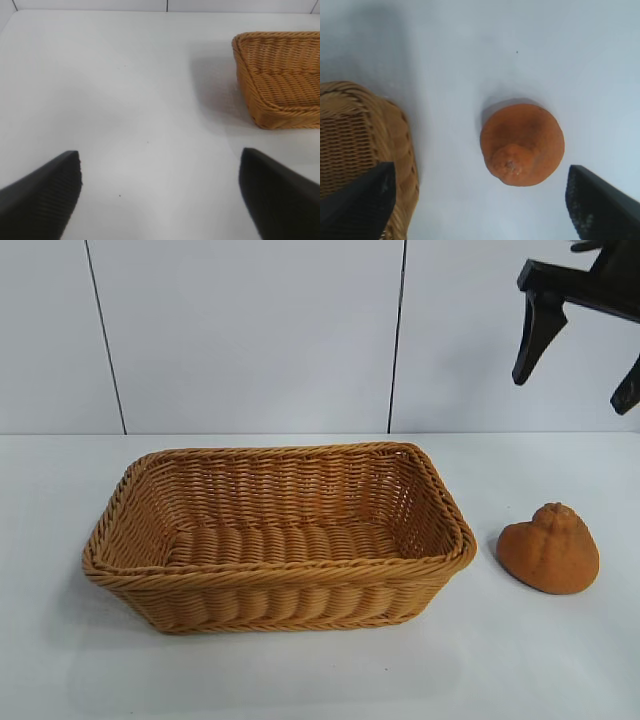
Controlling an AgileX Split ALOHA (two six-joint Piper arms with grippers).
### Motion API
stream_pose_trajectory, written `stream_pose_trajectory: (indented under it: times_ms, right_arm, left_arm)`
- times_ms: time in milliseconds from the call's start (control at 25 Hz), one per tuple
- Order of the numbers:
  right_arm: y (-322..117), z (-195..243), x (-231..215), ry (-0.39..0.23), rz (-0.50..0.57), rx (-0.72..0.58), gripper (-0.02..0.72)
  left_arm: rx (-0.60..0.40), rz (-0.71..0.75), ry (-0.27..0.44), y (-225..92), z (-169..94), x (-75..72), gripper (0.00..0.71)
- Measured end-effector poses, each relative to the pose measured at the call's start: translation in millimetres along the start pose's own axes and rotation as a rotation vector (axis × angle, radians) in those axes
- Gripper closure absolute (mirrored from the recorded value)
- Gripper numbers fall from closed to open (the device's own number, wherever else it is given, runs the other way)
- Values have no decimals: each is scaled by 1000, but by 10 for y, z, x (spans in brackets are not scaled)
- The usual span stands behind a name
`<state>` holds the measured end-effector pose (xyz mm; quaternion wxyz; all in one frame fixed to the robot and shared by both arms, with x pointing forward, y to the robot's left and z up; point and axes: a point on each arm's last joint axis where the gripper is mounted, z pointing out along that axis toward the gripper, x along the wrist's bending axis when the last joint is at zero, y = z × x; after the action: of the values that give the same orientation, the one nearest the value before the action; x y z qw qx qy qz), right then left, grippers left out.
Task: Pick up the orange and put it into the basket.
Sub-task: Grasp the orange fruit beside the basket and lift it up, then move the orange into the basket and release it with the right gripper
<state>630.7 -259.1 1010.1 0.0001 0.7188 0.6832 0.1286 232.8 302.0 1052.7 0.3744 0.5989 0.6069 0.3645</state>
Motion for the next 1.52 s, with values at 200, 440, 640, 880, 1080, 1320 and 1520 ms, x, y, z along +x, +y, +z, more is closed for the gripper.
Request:
stream_pose_trajectory:
  times_ms: [200,440,640,880,1080,1320,1520]
  right_arm:
    - [11,608,-99,-14,25,151,72]
    - [-44,1113,-189,-28,44,270,74]
    - [-57,1191,-209,-34,43,285,368]
    - [1,879,-150,-26,5,234,680]
    - [166,197,11,21,-33,65,681]
    - [190,-468,335,61,-114,-85,681]
    - [38,-439,857,93,-231,-60,681]
  left_arm:
    - [0,0,0,0,0,0,98]
    - [0,-1,0,0,0,0,98]
    - [0,-2,0,0,0,0,98]
    - [0,-2,0,0,0,0,98]
    - [-2,-2,0,2,0,0,98]
    - [-2,-1,1,2,0,1,98]
    - [-2,-1,1,2,0,1,98]
